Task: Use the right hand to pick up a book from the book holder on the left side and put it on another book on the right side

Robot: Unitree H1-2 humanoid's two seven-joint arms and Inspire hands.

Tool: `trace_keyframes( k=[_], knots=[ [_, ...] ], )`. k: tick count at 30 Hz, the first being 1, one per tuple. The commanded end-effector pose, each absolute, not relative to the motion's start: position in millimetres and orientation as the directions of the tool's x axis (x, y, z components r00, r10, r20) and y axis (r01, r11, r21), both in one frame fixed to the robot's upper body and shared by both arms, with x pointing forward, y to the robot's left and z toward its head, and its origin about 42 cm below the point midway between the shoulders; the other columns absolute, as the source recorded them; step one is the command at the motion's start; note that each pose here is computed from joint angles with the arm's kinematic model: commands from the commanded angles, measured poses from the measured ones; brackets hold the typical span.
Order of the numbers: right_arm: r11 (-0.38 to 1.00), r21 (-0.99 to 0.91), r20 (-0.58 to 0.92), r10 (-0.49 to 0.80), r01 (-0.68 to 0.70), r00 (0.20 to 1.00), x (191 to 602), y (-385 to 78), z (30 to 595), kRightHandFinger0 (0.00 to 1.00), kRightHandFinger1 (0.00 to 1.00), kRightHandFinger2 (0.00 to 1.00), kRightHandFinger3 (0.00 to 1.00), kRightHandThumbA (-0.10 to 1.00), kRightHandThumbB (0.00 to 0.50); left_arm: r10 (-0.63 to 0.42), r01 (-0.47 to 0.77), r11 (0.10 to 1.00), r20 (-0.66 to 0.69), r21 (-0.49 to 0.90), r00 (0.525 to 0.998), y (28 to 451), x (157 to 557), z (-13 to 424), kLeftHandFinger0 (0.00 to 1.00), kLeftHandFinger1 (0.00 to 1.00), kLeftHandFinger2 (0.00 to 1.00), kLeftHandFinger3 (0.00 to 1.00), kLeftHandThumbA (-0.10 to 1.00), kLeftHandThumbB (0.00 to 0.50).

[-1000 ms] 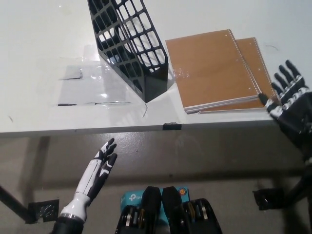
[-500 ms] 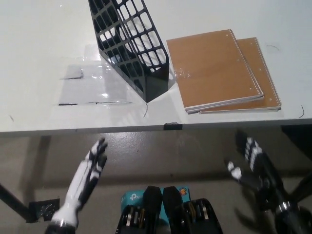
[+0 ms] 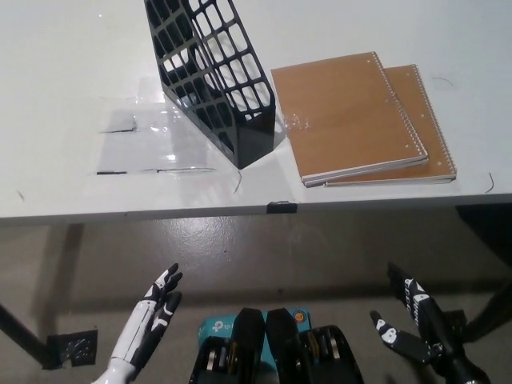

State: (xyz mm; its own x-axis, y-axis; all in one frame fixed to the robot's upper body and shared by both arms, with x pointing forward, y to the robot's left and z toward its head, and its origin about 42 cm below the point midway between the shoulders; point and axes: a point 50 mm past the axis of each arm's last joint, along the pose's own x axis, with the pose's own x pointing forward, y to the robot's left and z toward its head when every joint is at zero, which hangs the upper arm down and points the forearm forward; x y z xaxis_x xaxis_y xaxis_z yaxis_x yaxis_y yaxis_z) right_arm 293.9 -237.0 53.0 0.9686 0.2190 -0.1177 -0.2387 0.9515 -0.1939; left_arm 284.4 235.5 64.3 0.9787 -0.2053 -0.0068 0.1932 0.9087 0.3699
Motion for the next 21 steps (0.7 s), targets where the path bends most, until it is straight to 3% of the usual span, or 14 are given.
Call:
trace_keyframes(
  k=[1,16,21],
  knots=[
    [0.941,-0.231,-0.042,0.243,-0.246,0.969,309,-234,68,1.00,1.00,1.00,1.00,0.58,0.175,-0.213,0.180,0.899,0.038,0.400,0.976,240,297,80,1.00,1.00,1.00,1.00,1.00,0.171],
    [0.903,-0.324,-0.027,0.290,-0.283,0.957,323,-229,74,1.00,1.00,1.00,1.00,0.60,0.178,-0.202,0.164,0.906,0.059,0.390,0.978,244,306,79,1.00,1.00,1.00,1.00,1.00,0.163],
    [0.891,-0.337,-0.036,0.310,-0.303,0.950,325,-227,76,0.97,0.98,1.00,1.00,0.57,0.171,-0.200,0.164,0.906,0.052,0.390,0.978,245,309,79,1.00,1.00,1.00,1.00,1.00,0.171]
  ],
)
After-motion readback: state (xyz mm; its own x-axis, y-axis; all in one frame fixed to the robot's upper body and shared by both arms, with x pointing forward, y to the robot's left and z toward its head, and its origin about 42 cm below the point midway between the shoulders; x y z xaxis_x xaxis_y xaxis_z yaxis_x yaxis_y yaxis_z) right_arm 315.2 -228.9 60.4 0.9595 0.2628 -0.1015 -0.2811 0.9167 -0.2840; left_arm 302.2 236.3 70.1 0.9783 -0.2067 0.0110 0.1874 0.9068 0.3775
